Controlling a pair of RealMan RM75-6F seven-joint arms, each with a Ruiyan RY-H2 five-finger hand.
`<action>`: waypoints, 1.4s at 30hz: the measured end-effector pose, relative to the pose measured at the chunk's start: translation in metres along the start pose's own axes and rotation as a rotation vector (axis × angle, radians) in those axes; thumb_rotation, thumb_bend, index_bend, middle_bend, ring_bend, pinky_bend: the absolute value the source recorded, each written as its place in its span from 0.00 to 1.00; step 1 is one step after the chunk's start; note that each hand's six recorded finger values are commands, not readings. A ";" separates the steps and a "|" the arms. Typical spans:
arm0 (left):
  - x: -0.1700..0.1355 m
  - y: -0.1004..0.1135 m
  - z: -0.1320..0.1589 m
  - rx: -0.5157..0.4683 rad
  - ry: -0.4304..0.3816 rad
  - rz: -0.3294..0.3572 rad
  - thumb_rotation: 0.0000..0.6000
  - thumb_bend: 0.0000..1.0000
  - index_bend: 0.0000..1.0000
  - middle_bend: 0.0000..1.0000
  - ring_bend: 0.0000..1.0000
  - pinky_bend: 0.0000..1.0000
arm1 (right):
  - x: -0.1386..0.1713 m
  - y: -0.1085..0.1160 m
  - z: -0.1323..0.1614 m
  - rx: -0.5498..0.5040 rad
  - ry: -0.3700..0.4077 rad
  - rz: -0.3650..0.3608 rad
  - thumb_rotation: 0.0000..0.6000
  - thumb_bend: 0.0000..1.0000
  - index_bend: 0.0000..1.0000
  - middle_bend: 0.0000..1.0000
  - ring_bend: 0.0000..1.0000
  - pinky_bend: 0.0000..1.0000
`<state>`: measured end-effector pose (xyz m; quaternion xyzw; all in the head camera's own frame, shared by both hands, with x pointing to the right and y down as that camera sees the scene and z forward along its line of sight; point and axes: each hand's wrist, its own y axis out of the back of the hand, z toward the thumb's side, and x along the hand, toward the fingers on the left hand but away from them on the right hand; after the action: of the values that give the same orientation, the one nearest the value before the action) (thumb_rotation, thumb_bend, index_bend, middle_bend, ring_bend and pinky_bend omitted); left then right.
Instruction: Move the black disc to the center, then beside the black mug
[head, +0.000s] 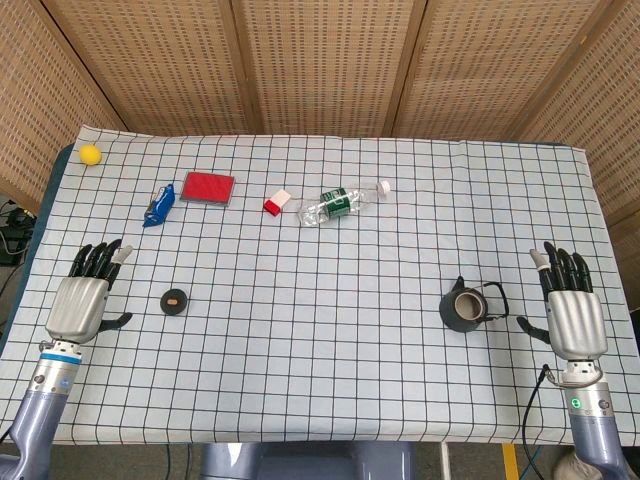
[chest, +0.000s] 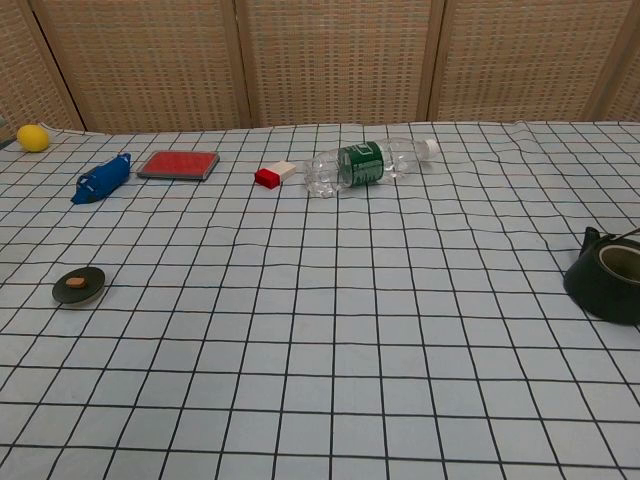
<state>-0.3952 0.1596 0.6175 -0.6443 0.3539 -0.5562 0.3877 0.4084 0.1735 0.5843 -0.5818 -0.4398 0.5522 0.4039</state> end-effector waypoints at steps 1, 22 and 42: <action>0.000 0.000 0.000 0.000 0.000 0.000 1.00 0.11 0.00 0.00 0.00 0.00 | 0.000 0.000 0.000 -0.002 0.000 0.000 1.00 0.23 0.07 0.00 0.00 0.00; 0.004 -0.006 0.000 0.006 0.004 -0.025 1.00 0.12 0.15 0.00 0.00 0.00 | -0.002 0.001 0.000 -0.022 0.002 0.010 1.00 0.23 0.07 0.00 0.00 0.00; 0.041 -0.062 -0.008 0.063 0.058 -0.201 1.00 0.17 0.28 0.00 0.00 0.00 | -0.002 0.001 -0.006 -0.031 -0.013 0.023 1.00 0.23 0.07 0.00 0.00 0.00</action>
<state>-0.3964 0.1507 0.6918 -0.6476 0.2809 -0.6215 0.3396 0.4141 0.1713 0.5847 -0.5895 -0.4439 0.5538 0.3857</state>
